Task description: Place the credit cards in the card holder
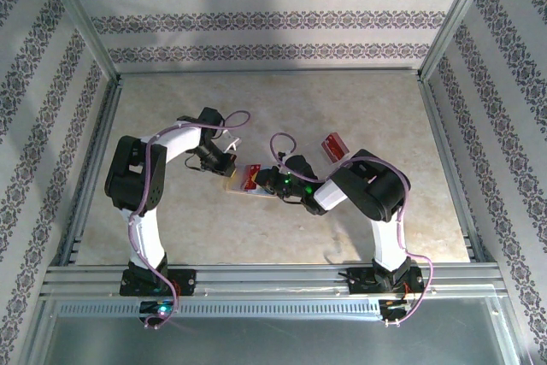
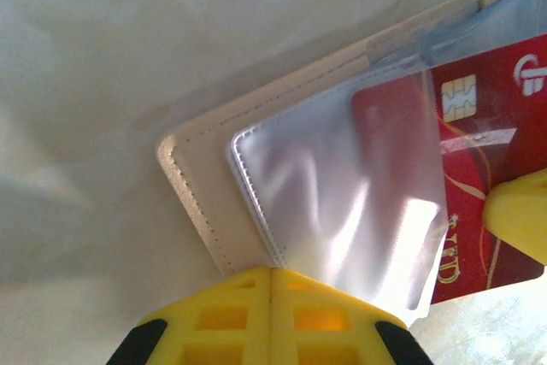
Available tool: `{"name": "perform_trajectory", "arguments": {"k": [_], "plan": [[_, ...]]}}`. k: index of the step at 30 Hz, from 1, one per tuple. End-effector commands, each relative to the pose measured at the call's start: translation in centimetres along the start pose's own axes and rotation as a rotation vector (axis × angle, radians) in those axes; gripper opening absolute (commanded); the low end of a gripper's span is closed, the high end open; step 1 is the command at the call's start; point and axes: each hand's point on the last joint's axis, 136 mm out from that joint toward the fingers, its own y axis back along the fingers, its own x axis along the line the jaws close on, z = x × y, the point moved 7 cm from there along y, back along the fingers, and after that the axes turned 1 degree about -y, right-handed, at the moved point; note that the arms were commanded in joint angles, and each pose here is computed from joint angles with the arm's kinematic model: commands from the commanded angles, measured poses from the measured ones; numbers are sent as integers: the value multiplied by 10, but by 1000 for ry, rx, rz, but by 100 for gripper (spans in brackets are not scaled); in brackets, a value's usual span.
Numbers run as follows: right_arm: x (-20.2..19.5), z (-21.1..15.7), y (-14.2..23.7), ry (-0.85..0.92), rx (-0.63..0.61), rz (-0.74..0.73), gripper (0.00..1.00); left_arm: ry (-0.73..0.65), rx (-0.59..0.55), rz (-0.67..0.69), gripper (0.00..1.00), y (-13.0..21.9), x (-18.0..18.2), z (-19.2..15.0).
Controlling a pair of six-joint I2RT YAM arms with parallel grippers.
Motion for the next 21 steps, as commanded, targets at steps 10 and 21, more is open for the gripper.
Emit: {"name": "perform_trajectory", "arguments": {"k": [10, 21], "plan": [[1, -8, 9, 71, 53, -193, 17, -48, 45, -11, 4, -8, -17, -8], [-2, -9, 0, 73, 93, -224, 4, -50, 61, 0, 4, -18, -13, -12]]}}
